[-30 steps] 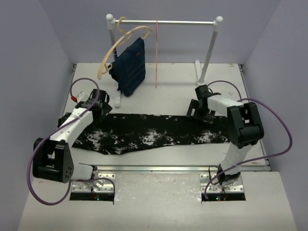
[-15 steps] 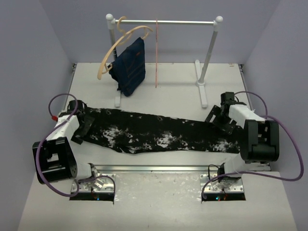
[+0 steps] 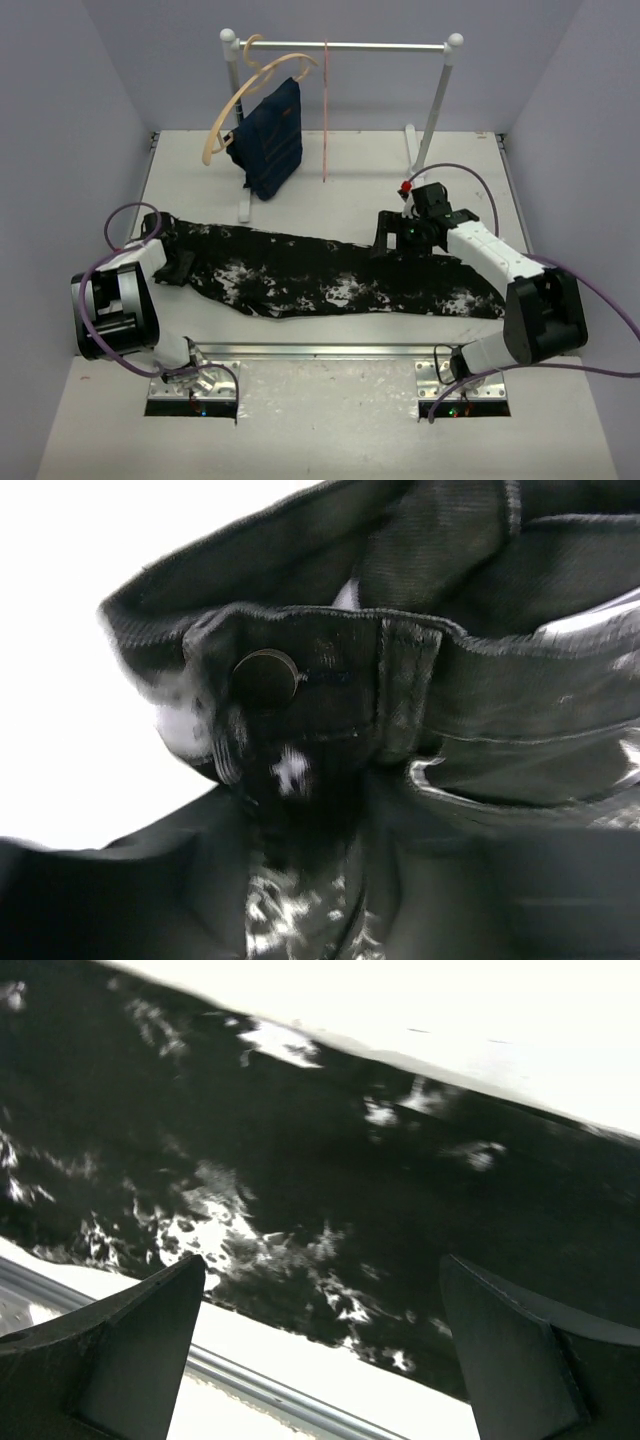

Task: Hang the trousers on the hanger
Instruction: Fold the trousers at the center of the board.

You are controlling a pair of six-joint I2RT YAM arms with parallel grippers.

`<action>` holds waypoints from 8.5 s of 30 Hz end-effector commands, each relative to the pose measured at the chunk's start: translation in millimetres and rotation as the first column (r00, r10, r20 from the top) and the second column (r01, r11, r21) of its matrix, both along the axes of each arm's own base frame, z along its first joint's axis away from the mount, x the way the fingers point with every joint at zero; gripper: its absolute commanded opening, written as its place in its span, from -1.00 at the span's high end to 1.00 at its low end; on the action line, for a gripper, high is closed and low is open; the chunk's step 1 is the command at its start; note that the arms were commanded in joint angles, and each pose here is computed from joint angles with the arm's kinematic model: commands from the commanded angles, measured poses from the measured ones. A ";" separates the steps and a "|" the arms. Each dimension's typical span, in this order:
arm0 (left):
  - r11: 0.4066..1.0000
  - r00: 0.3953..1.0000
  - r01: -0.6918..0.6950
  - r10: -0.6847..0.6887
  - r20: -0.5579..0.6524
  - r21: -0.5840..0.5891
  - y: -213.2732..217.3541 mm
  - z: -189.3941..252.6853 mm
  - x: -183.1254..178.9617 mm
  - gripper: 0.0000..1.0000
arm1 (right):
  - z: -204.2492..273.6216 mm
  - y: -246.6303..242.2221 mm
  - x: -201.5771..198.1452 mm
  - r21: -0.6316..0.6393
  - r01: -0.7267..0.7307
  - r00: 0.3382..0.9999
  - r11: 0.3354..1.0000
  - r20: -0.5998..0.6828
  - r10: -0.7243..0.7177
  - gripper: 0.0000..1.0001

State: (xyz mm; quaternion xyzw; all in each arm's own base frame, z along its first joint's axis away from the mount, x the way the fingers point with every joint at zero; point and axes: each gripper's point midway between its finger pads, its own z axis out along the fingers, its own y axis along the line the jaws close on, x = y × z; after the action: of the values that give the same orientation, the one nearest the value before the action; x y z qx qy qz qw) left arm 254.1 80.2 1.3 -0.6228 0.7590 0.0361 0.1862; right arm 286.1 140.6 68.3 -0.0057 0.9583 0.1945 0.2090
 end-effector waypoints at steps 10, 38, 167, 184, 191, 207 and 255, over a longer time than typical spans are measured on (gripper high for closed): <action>0.935 0.810 -0.035 -0.180 0.557 0.353 40.8 181.4 47.6 0.99 | -66.2 39.6 -6.7 -0.279 -0.053 0.996 0.959 -0.089 0.029 -0.98; 0.678 -0.030 0.391 -0.667 0.745 0.623 -116.9 350.5 53.3 1.00 | -11.4 122.6 -16.1 -0.051 -0.070 0.997 0.996 0.010 0.070 -0.98; 0.791 0.587 0.426 -0.610 0.532 0.439 -163.1 185.4 13.8 -1.00 | 11.9 84.4 28.3 0.360 -0.147 0.985 0.921 -0.033 0.170 -0.98; 0.894 0.866 0.330 -0.414 0.280 0.302 -60.8 109.6 21.1 -1.00 | -34.7 116.0 35.3 0.236 -0.015 0.970 0.972 -0.232 0.072 -0.37; 0.891 0.891 0.350 -0.412 0.192 0.289 -39.5 77.2 8.3 -1.00 | -12.7 140.0 33.9 0.319 -0.141 0.973 0.937 -0.129 0.190 1.00; 0.908 0.921 0.354 -0.380 0.087 0.223 -37.0 46.1 5.9 -1.00 | 7.0 69.5 -31.1 0.161 -0.212 0.963 0.964 0.202 0.178 1.00; 0.664 0.516 0.745 -0.637 0.573 0.068 -191.0 95.8 34.2 -1.00 | 17.9 42.4 -60.4 -0.032 -0.018 0.996 0.999 0.086 0.021 -0.46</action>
State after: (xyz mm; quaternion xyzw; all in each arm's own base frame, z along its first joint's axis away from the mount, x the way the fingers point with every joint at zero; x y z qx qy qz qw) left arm 281.6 -62.5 108.7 -0.3065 0.8419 -0.2367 0.3757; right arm 232.2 161.5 112.6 -0.0155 0.9510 0.1502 0.2698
